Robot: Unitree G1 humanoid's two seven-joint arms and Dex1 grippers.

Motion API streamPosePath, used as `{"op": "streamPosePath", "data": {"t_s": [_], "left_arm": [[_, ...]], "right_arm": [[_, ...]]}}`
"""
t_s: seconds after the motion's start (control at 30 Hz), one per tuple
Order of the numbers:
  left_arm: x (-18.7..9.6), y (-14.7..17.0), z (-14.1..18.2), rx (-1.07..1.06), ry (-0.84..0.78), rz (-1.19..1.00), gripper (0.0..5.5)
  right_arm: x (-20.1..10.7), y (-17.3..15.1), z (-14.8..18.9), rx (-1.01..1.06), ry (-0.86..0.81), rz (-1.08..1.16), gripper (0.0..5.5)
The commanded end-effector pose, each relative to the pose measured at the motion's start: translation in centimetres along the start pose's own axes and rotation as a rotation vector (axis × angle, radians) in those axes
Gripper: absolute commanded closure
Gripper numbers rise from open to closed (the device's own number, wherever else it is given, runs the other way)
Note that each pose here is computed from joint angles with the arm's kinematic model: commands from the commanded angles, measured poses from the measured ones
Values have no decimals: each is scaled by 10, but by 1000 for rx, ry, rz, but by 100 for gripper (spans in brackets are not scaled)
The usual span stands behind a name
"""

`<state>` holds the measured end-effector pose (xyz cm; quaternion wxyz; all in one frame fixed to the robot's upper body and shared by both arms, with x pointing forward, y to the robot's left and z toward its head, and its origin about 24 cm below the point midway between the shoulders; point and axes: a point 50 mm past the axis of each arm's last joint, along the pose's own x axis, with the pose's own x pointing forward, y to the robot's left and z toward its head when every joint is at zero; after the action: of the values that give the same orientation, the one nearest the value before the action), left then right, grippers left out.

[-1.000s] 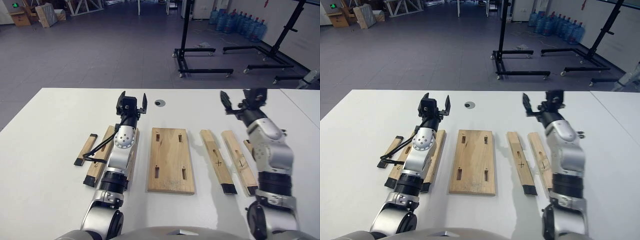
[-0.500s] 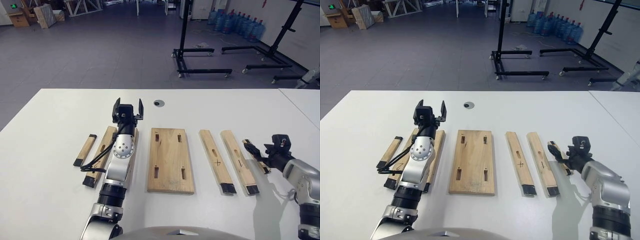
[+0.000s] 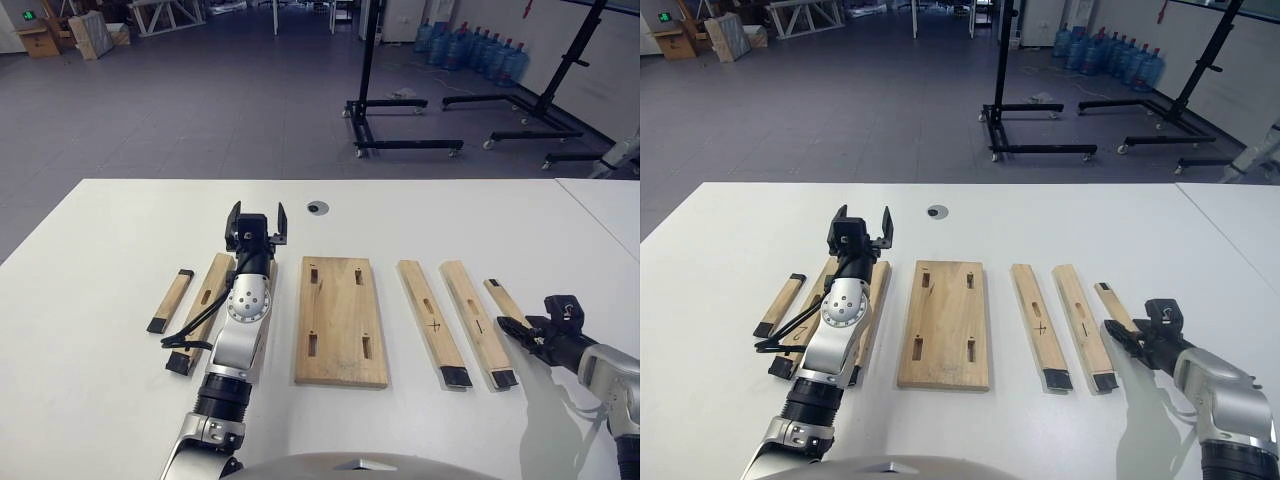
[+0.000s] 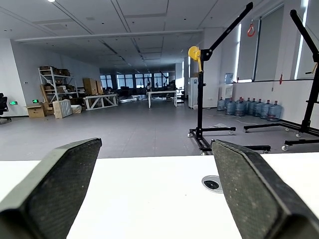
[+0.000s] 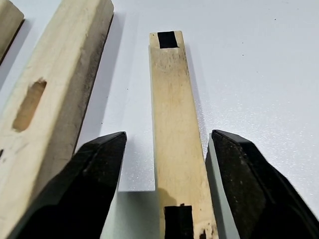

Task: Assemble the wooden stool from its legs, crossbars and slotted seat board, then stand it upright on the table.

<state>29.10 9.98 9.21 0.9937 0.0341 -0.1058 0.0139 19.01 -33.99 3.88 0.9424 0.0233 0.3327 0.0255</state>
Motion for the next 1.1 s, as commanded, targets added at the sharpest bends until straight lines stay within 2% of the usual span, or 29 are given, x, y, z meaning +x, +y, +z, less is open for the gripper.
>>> {"op": "streamPosePath", "data": {"t_s": [0.03,0.27,0.37,0.43,0.47,0.57,0.63,0.7,0.77,0.87,0.93,1.1], "left_arm": [[-3,-8,-2,-39,27,14,148],[-1,-6,-4,-47,32,28,148],[2,-5,-5,-45,32,28,148],[3,-2,-4,-64,22,27,148],[4,-1,-5,-151,36,30,148],[7,1,-8,-386,70,1,148],[9,0,-9,-511,108,-52,148],[11,-3,-9,-655,144,-149,148],[13,-9,-5,-774,174,-269,148],[5,-18,10,-1006,198,-508,148],[0,-18,18,-1086,186,-604,148],[-1,-17,26,-1197,178,-632,148]], "right_arm": [[4,8,-28,40,129,40,310],[8,0,-31,35,147,51,422],[15,-1,-27,46,104,60,422],[21,3,-11,42,15,86,422],[25,5,3,20,-51,90,422],[28,15,68,-96,-331,66,422],[26,37,119,-199,-534,102,422],[24,81,162,-324,-720,210,422],[20,120,176,-428,-815,304,422],[15,189,160,-627,-862,575,422],[9,219,144,-699,-862,742,422],[4,227,132,-732,-859,792,422]]}}
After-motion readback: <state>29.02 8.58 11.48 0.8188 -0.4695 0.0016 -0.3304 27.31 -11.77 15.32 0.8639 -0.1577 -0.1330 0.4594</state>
